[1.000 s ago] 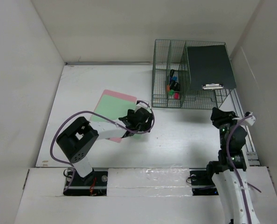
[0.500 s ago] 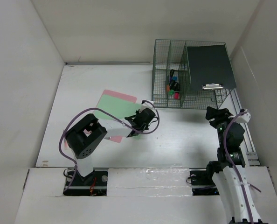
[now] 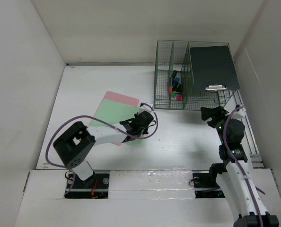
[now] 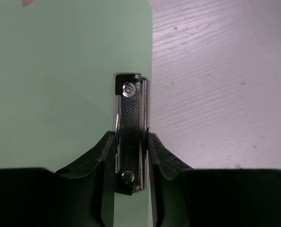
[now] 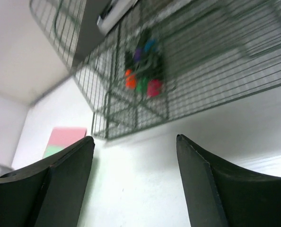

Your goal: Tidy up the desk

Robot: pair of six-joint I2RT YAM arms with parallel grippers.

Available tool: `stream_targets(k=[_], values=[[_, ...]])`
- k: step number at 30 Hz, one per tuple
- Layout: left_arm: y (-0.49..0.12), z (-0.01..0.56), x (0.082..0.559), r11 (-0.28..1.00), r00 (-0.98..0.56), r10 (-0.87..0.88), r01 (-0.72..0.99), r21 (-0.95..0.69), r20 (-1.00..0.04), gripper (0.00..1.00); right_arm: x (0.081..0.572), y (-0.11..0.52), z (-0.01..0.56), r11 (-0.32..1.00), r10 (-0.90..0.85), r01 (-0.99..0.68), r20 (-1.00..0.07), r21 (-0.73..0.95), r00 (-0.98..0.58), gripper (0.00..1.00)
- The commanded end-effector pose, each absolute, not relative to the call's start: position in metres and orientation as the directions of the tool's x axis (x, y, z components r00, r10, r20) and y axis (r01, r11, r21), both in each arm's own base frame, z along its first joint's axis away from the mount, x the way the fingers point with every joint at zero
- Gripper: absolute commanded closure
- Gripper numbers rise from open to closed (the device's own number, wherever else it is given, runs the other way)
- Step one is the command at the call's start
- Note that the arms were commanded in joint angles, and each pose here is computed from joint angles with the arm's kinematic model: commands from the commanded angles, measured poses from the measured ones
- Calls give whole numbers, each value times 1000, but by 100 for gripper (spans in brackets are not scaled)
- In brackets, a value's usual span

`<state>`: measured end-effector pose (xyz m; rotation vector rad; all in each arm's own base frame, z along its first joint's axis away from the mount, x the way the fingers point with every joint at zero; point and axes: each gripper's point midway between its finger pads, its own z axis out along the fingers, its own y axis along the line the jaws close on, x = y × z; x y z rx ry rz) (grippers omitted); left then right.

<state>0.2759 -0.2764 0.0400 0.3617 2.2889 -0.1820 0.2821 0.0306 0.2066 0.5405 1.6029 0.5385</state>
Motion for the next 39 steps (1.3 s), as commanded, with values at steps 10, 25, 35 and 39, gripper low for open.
stream_targets(k=[10,25,35,39], values=[[-296,101,258,901,-612,54,371,-226,-789,100,299,215,186,759,271,-430,-837,489,-474,10],[-300,137,239,830,-593,-17,441,-342,-805,100,312,276,166,604,449,-391,-702,694,-554,8],[-298,136,235,822,-590,-20,449,-349,-807,100,313,322,147,521,383,-437,-659,733,-648,16],[-297,142,237,820,-575,-37,450,-354,-817,100,307,325,136,526,391,-404,-635,748,-666,26]])
